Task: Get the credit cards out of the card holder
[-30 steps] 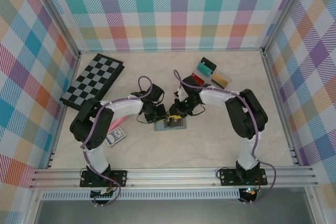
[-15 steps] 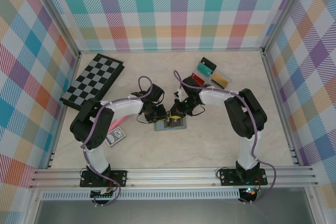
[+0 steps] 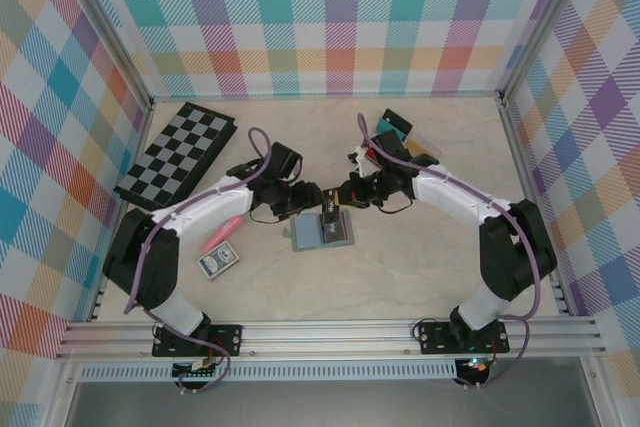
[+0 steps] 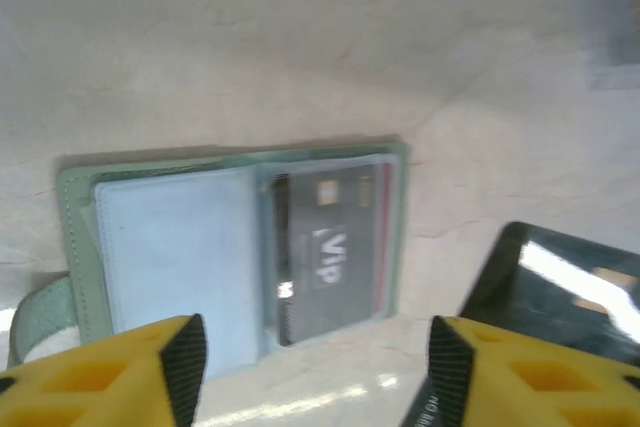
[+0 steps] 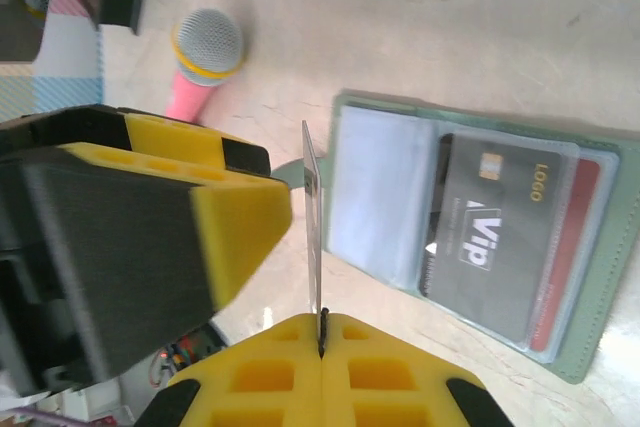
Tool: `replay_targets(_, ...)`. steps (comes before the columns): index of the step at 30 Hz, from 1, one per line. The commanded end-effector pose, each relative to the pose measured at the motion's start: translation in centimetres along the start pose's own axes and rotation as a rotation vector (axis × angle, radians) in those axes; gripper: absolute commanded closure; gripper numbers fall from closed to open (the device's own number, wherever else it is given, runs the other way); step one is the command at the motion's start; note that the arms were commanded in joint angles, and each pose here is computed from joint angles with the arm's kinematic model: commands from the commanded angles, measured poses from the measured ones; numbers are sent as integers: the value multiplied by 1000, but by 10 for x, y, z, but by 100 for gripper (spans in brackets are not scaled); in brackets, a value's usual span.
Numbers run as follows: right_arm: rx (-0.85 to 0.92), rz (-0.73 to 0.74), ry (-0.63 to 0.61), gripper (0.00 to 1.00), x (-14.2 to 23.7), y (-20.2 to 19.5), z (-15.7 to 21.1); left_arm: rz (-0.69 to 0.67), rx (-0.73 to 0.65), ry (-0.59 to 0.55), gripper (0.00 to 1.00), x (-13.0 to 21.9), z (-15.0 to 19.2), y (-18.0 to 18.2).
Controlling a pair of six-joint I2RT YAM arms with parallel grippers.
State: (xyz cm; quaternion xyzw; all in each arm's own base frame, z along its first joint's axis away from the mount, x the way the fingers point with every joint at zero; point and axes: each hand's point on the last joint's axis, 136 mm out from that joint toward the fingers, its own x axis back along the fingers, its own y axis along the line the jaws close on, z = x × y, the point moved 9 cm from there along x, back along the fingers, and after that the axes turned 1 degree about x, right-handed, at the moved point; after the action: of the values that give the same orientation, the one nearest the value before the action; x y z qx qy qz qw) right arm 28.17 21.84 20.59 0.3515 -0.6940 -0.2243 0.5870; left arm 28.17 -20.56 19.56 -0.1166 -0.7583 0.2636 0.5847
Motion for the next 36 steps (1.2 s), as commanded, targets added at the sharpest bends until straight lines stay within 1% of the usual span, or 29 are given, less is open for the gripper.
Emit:
replay_targets(1,49,-139,-7,100,11,9,-4,115,14,-38,30,28,-10,-4)
replay_targets(5,86,-281,-24,100,26,21,-18,238,5,-52,13,50,-15,-11)
replay_targets(7,79,-359,-28,100,32,27,-27,289,10,-61,9,57,-18,-13)
replay_targets(10,100,-418,-38,100,41,40,-36,399,26,-49,7,65,-25,-20)
replay_targets(13,132,-454,-50,100,52,52,-40,514,31,-32,11,69,-34,-28)
replay_targets(14,135,-462,-52,100,54,53,-41,544,34,-27,13,71,-36,-30)
replay_targets(16,126,-491,-42,100,57,55,-45,597,31,-30,22,75,-41,-35)
replay_targets(20,104,-536,-17,100,57,60,-56,674,10,-74,47,89,-46,-43)
replay_targets(25,119,-552,-20,100,62,69,-65,744,-5,-104,67,96,-50,-51)
replay_targets(27,124,-555,-24,100,65,71,-65,774,-5,-107,77,98,-52,-54)
replay_targets(30,117,-553,-37,100,66,72,-66,787,-6,-122,87,104,-52,-56)
replay_targets(31,111,-555,-41,97,66,72,-66,793,-6,-125,90,106,-52,-57)
replay_targets(33,83,-558,-62,88,65,71,-67,809,7,-134,98,109,-54,-58)
replay_targets(34,72,-563,-72,84,65,72,-66,817,13,-141,100,110,-54,-59)
replay_targets(36,42,-567,-90,77,65,71,-63,822,36,-165,100,113,-55,-59)
